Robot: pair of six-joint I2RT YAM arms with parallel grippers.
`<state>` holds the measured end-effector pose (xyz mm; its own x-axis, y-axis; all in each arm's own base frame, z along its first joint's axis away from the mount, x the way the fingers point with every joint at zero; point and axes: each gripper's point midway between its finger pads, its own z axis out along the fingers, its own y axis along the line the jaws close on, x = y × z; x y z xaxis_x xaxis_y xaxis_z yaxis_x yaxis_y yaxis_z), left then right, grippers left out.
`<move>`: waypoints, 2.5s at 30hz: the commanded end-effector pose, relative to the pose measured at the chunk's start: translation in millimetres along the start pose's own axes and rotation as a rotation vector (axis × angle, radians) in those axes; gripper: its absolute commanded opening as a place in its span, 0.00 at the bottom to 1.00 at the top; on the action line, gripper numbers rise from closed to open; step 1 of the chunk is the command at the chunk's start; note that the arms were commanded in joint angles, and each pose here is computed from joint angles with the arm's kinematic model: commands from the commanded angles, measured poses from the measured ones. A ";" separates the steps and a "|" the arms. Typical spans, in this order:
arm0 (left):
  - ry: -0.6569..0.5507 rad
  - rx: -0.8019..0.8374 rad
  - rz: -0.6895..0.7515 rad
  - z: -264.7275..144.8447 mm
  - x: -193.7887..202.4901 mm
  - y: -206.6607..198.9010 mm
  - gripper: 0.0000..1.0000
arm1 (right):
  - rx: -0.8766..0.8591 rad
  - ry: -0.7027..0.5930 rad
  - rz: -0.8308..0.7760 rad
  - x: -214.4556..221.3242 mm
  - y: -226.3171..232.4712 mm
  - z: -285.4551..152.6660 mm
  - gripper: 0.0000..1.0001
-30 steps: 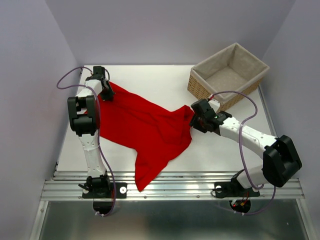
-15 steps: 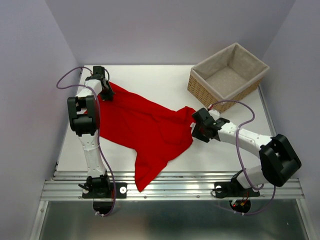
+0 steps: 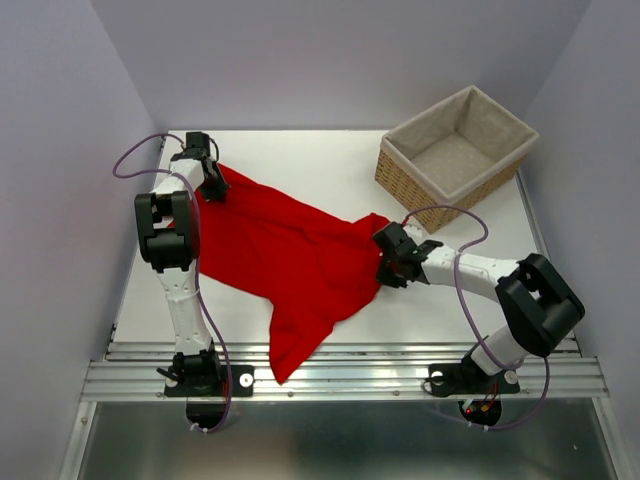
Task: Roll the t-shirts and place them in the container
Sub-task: Fold the T-shirt at the center of the board.
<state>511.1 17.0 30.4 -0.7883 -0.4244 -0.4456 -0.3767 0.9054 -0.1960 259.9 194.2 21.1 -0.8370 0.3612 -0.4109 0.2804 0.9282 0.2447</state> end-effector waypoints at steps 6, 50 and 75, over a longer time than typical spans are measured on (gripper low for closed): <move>-0.026 -0.001 0.003 -8.8 -12.5 1.6 0.00 | -0.028 0.059 -0.009 65.8 15.6 -20.2 0.01; -0.066 0.036 0.014 -37.5 -16.8 -5.7 0.00 | 0.203 -0.162 0.024 -102.2 -23.3 28.9 0.01; -0.042 0.057 0.019 -25.4 -14.2 -14.8 0.00 | 0.055 -0.284 0.072 -136.0 -0.6 -46.2 0.49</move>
<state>505.6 2.8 42.2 -0.7988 -0.4175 -0.4330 -0.3426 0.9075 -0.2430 325.3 124.3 94.0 -0.6595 0.4485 -0.6033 0.4160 0.8862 0.2041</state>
